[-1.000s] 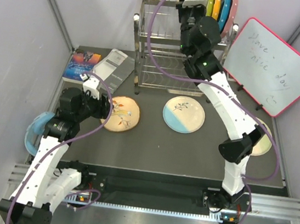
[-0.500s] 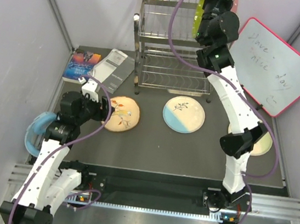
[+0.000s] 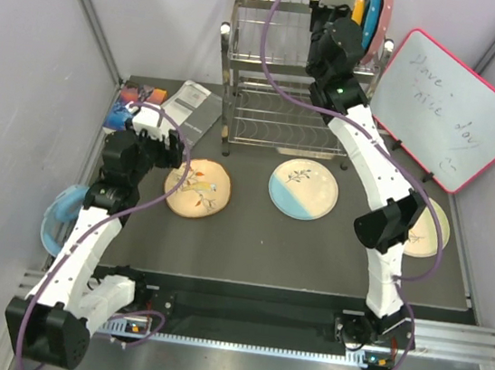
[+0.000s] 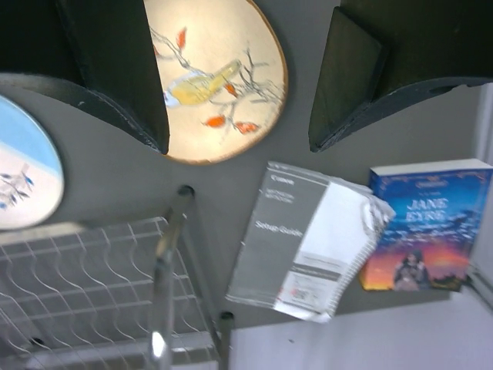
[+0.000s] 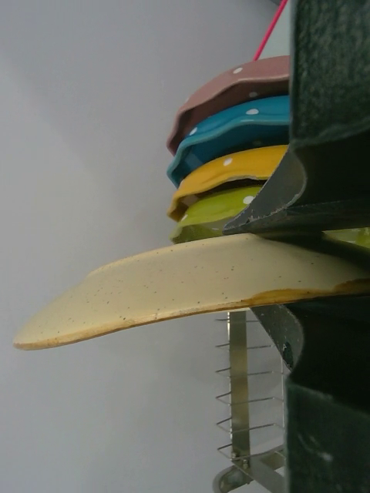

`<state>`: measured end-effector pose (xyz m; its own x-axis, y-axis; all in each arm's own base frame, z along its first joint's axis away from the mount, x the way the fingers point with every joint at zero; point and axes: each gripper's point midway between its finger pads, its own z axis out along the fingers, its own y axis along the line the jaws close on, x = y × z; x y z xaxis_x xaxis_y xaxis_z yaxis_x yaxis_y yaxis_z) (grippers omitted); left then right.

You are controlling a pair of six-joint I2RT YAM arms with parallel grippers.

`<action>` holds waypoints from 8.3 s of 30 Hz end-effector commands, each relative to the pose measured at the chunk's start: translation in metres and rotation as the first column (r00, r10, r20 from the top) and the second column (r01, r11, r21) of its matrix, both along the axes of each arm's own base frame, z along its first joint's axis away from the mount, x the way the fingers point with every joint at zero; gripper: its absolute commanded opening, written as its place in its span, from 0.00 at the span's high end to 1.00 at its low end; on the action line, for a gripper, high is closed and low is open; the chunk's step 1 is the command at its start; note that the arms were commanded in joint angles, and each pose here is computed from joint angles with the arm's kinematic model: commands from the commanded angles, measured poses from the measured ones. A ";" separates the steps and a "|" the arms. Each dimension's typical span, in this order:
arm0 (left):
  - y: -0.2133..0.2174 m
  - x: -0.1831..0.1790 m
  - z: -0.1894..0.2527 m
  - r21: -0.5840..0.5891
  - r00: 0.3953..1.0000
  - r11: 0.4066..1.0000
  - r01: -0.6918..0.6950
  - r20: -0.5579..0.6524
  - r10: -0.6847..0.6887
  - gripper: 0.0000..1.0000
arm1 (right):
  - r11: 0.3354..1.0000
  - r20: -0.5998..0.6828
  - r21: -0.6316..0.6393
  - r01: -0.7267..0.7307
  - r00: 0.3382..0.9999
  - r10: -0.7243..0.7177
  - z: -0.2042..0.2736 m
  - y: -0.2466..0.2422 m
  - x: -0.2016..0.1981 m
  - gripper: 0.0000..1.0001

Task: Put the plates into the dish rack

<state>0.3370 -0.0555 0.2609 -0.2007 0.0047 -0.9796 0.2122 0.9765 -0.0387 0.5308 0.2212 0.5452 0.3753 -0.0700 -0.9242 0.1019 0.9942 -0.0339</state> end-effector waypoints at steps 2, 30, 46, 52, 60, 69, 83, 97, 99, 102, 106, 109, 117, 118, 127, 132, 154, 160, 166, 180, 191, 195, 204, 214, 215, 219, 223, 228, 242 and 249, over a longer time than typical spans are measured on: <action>0.020 0.027 0.050 0.037 0.982 0.994 -0.107 0.163 0.099 0.22 | 0.991 0.207 0.121 -0.051 0.978 0.026 0.066 -0.014 -0.030 1.00; 0.007 0.022 0.045 0.006 0.985 0.999 -0.041 0.171 0.039 0.22 | 0.986 0.250 0.098 0.138 0.955 -0.159 0.055 -0.041 -0.013 1.00; 0.005 0.022 0.036 0.005 0.989 1.000 -0.030 0.146 0.029 0.22 | 0.985 0.123 0.059 0.160 0.978 -0.166 0.009 -0.039 0.016 1.00; 0.005 0.024 0.033 0.005 0.990 1.000 -0.030 0.140 0.029 0.22 | 0.986 0.089 0.028 0.166 0.982 -0.168 -0.007 -0.037 0.026 0.90; 0.002 0.025 0.031 -0.022 0.992 0.999 -0.023 0.126 0.025 0.22 | 0.984 0.073 0.012 0.175 0.982 -0.176 -0.013 -0.040 0.029 0.81; -0.002 0.023 0.036 -0.044 0.991 0.999 -0.006 0.134 0.011 0.22 | 0.986 0.146 -0.026 0.162 0.977 -0.157 0.013 -0.035 0.004 0.59; 0.004 0.007 0.064 -0.036 0.976 0.999 -0.026 0.217 0.034 0.21 | 0.991 0.304 -0.054 0.122 0.947 -0.101 0.090 -0.034 -0.092 0.54; 0.005 0.006 -0.026 0.060 0.960 0.998 0.001 -0.278 0.016 0.12 | 0.896 -0.148 -0.159 -0.414 0.908 0.393 0.039 -0.005 -0.168 0.20; 0.004 0.011 -0.054 0.071 0.886 0.997 0.012 -0.464 0.023 0.11 | 0.751 -0.399 -0.184 -0.634 0.746 0.533 -0.041 0.028 -0.189 0.16; 0.011 0.021 -0.078 0.026 0.803 0.998 -0.061 -0.592 0.065 0.09 | 0.613 -0.628 -0.026 -0.789 0.490 0.604 -0.138 0.056 -0.216 0.03; 0.035 0.031 -0.103 -0.085 0.770 0.978 -0.193 -0.630 0.097 0.09 | 0.596 -0.728 0.270 -0.756 0.244 0.641 -0.223 0.067 -0.229 0.01; 0.051 0.029 -0.130 -0.156 0.693 0.947 -0.280 -0.716 0.087 0.13 | 0.544 -0.697 0.441 -0.714 0.109 0.709 -0.264 0.073 -0.231 0.00; 0.050 0.033 -0.178 -0.232 0.628 0.922 -0.311 -0.778 0.016 0.16 | 0.502 -0.647 0.603 -0.620 -0.012 0.763 -0.321 0.083 -0.229 0.02; 0.048 0.035 -0.182 -0.243 0.622 0.920 -0.306 -0.783 0.000 0.17 | 0.501 -0.646 0.606 -0.618 -0.014 0.764 -0.323 0.083 -0.229 0.02; 0.038 0.044 -0.220 -0.289 0.557 0.907 -0.306 -0.827 -0.076 0.24 | 0.445 -0.608 0.662 -0.602 -0.086 0.789 -0.343 0.092 -0.231 0.01; 0.003 0.036 -0.227 -0.457 0.537 0.862 -0.219 -0.794 -0.285 0.54 | 0.412 -0.584 0.692 -0.593 -0.124 0.803 -0.360 0.096 -0.233 0.00; -0.066 -0.071 -0.223 -0.646 0.409 0.763 0.006 -0.695 -0.592 1.00 | 0.420 -0.565 0.772 -0.478 -0.212 0.797 -0.455 0.073 -0.264 0.03; -0.073 -0.082 -0.218 -0.668 0.406 0.744 0.013 -0.677 -0.614 1.00 | 0.386 -0.531 0.802 -0.456 -0.248 0.811 -0.464 0.085 -0.281 0.06; -0.082 -0.091 -0.224 -0.678 0.405 0.735 0.000 -0.672 -0.620 1.00 | 0.387 -0.506 0.830 -0.402 -0.250 0.826 -0.475 0.101 -0.282 0.06; -0.080 -0.098 -0.230 -0.656 0.439 0.755 -0.014 -0.682 -0.585 1.00 | 0.344 -0.445 0.894 -0.286 -0.480 0.757 -0.513 0.146 -0.319 0.16; -0.091 -0.063 -0.206 -0.723 0.476 0.681 0.120 -0.560 -0.678 1.00 | 0.297 -0.391 0.920 -0.255 -0.621 0.679 -0.525 0.140 -0.354 0.23; -0.111 -0.065 -0.174 -0.807 0.457 0.547 0.221 -0.410 -0.789 1.00 | 0.268 -0.382 0.924 -0.272 -0.647 0.660 -0.521 0.158 -0.363 0.24; -0.125 -0.084 -0.146 -0.859 0.412 0.450 0.243 -0.329 -0.850 1.00 | 0.191 -0.292 0.955 -0.227 -0.596 0.748 -0.502 0.175 -0.355 0.31; -0.120 -0.092 -0.154 -0.820 0.423 0.518 0.243 -0.391 -0.817 1.00 | 0.231 -0.345 0.930 -0.286 -0.463 0.816 -0.473 0.150 -0.318 0.47; -0.120 -0.091 -0.154 -0.819 0.428 0.519 0.243 -0.390 -0.815 1.00 | 0.237 -0.343 0.931 -0.278 -0.440 0.830 -0.472 0.143 -0.308 0.53; -0.119 -0.089 -0.157 -0.816 0.428 0.540 0.208 -0.420 -0.800 1.00 | 0.189 -0.305 0.934 -0.302 -0.403 0.863 -0.444 0.147 -0.285 0.84; -0.111 -0.080 -0.161 -0.743 0.445 0.633 0.217 -0.502 -0.741 0.66 | 0.160 -0.317 0.908 -0.387 -0.386 0.866 -0.406 0.149 -0.275 1.00; -0.093 -0.067 -0.145 -0.611 0.517 0.721 0.325 -0.523 -0.677 0.42 | 0.245 -0.482 0.782 -0.572 -0.307 0.821 -0.368 0.131 -0.263 1.00; -0.020 -0.025 0.005 -0.171 0.935 0.958 0.229 -0.235 -0.265 0.01 | 0.521 -0.615 0.253 -0.816 0.280 0.737 -0.181 0.058 -0.209 1.00; 0.005 -0.029 -0.001 -0.068 0.977 0.991 0.112 -0.176 -0.122 0.01 | 0.602 -0.333 0.065 -0.796 0.551 0.765 -0.013 0.034 -0.211 1.00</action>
